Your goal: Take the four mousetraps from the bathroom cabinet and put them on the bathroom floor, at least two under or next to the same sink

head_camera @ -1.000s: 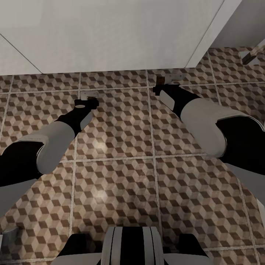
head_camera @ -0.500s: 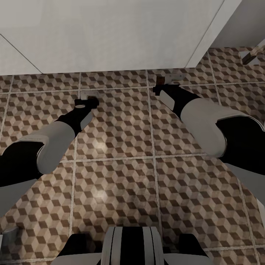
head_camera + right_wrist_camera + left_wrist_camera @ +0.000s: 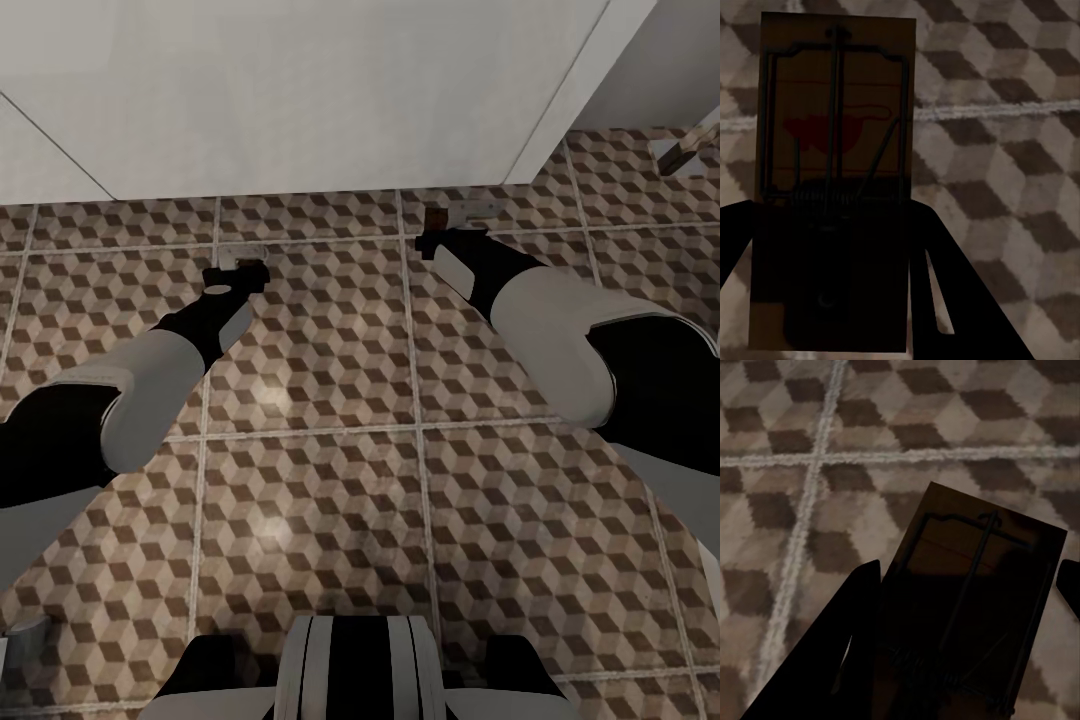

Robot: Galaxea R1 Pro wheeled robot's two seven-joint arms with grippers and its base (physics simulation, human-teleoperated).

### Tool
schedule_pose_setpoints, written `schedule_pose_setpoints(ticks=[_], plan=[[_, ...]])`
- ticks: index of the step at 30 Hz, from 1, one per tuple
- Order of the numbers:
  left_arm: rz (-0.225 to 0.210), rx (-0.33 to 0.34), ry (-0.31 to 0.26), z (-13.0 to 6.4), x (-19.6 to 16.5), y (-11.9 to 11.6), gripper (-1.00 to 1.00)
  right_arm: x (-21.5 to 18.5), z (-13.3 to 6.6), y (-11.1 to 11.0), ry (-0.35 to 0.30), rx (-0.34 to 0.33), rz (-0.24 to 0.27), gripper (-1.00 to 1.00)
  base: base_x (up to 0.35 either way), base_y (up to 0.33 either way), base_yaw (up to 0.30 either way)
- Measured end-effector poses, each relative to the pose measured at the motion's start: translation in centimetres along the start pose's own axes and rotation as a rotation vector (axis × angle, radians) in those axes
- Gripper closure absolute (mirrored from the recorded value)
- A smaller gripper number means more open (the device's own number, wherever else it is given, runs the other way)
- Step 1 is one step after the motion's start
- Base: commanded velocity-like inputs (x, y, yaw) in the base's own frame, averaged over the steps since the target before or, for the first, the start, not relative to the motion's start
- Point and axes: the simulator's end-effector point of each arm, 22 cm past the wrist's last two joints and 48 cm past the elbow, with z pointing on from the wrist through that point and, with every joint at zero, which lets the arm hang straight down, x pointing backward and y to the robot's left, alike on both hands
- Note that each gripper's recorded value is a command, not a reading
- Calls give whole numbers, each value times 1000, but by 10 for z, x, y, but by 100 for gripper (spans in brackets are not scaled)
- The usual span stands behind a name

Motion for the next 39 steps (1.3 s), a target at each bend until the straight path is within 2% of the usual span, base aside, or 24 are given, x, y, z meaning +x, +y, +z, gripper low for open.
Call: schedule_pose_setpoints(ticks=[11, 26, 39], plan=[[-11, 1, 0, 0, 1, 0, 100, 0, 0, 0, 0, -1, 0, 100, 0, 0, 0], [0, 2, 34, -3, 30, 1, 100, 0, 0, 0, 1, -2, 0, 100, 0, 0, 0], [-2, 0, 35, -3, 31, 2, 100, 0, 0, 1, 1, -4, -1, 100, 0, 0, 0]])
